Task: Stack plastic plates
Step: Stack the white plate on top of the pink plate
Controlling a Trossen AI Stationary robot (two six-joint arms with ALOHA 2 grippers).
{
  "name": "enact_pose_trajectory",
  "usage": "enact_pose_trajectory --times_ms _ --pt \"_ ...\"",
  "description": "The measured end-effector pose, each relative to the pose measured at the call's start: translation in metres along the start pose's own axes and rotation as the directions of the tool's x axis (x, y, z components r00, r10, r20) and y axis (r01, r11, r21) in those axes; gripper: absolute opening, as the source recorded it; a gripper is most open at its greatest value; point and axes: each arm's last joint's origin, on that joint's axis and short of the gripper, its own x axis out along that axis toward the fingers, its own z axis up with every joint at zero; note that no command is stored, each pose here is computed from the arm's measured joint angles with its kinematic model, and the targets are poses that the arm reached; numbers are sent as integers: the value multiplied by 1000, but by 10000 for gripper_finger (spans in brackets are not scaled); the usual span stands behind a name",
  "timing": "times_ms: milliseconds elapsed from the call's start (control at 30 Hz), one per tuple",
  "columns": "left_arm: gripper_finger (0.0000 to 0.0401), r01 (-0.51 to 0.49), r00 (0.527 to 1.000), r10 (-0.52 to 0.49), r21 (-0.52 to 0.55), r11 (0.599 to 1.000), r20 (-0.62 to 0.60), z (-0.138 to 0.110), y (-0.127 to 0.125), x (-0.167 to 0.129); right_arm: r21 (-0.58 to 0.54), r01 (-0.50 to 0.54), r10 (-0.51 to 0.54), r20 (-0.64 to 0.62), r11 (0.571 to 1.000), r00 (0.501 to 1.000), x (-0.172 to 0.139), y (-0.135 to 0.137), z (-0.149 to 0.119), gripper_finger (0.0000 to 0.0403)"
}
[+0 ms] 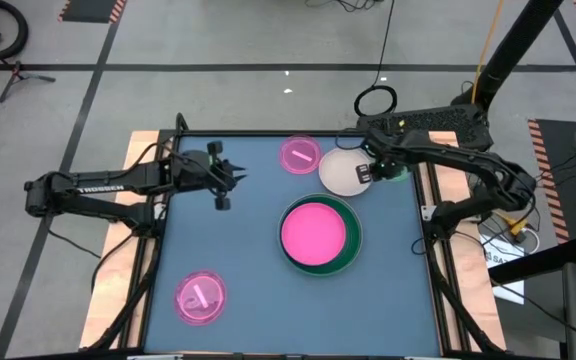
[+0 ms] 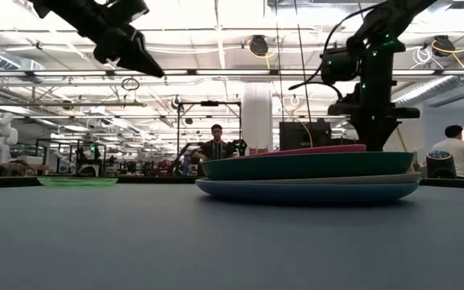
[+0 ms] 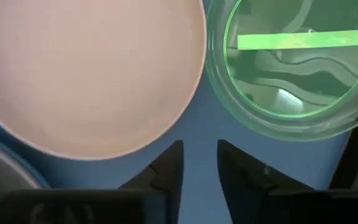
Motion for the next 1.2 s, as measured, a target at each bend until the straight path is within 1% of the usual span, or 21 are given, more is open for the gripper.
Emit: enact_pose_trajectory --times_ms 100,233,333,533,667,800,1000,1200 --pt "81 -8 998 8 -1 1000 -64 -5 -1 0 11 4 -4 -4 1000 1000 8 3 4 122" --pt "81 -15 997 14 -4 1000 -75 -6 -1 0 13 11 -11 -13 1000 1000 19 8 9 143" --pt "81 -15 997 15 -10 1000 -75 -6 -1 0 15 16 -15 -18 1000 1000 28 11 12 147" --pt "81 -16 997 14 -26 1000 -75 -6 -1 0 24 59 -57 -70 998 996 46 12 17 147" --pt "81 -17 997 14 -37 999 -75 -6 -1 0 22 65 -63 -76 998 995 55 14 19 136" --pt "81 -17 997 14 -44 999 -75 -6 -1 0 23 64 -62 -76 998 995 63 17 21 116" --pt "81 -18 997 14 -51 999 -75 -6 -1 0 40 68 -65 -79 997 995 71 20 24 68" --pt "81 -18 997 14 -57 998 -75 -6 -1 0 61 55 -52 -54 997 997 68 20 24 25"
